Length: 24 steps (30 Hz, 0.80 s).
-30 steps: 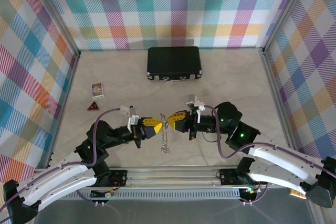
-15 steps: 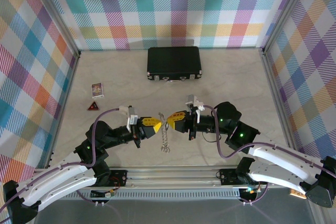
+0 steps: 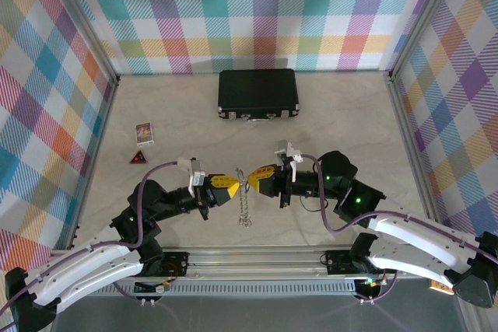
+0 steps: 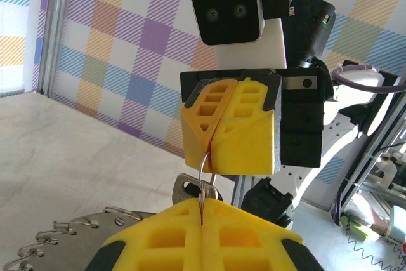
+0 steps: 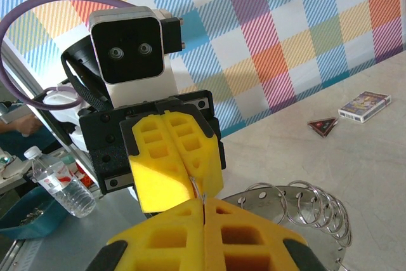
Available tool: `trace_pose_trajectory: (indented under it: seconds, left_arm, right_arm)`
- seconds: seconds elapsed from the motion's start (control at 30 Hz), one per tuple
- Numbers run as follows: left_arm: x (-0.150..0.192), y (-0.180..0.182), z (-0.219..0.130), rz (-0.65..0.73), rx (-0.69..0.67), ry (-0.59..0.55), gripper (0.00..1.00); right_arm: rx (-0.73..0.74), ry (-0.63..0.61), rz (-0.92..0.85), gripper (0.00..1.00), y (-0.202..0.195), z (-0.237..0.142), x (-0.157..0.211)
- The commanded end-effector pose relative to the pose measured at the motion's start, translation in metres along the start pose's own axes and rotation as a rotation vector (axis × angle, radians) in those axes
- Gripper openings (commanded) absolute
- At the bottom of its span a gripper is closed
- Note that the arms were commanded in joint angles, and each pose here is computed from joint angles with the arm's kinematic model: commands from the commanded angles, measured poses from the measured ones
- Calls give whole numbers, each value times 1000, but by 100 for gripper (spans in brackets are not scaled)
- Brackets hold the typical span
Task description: Put the keys on the keyring
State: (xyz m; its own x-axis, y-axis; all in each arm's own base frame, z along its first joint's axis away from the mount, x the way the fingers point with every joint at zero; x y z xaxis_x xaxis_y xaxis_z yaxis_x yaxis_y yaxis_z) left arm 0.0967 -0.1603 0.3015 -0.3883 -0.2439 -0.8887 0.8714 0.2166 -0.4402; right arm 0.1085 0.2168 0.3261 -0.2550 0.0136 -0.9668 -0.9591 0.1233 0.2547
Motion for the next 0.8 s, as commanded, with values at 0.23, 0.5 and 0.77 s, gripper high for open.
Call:
trace_pose_trajectory:
  seconds: [0.23, 0.5, 0.77]
  left_arm:
    - [-11, -5, -3, 50, 27, -83, 0]
    - [-11, -5, -2, 52, 31, -84, 0]
    - [-12, -5, -2, 52, 34, -84, 0]
  right_arm:
    - [-9, -59, 0, 0, 5, -5, -8]
    - [-16, -42, 15, 0, 3, 0, -6]
    - [-18, -32, 24, 0, 3, 1, -5]
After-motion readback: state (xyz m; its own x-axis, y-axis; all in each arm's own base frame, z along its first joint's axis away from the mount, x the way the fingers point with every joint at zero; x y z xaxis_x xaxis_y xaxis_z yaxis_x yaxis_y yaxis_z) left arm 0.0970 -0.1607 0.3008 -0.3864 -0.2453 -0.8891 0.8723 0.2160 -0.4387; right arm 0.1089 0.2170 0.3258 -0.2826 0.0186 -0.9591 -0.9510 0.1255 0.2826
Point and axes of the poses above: each hand's point on the last joint's axis, 136 mm out from that joint toward the fingers, its own z axis out along the fingers, its own y axis along the line the jaws close on, x = y × z, the point moved 10 cm from there along -z, back along the fingers, and after that the axes turned 8 degrees about -z, right-handed, at the moved point
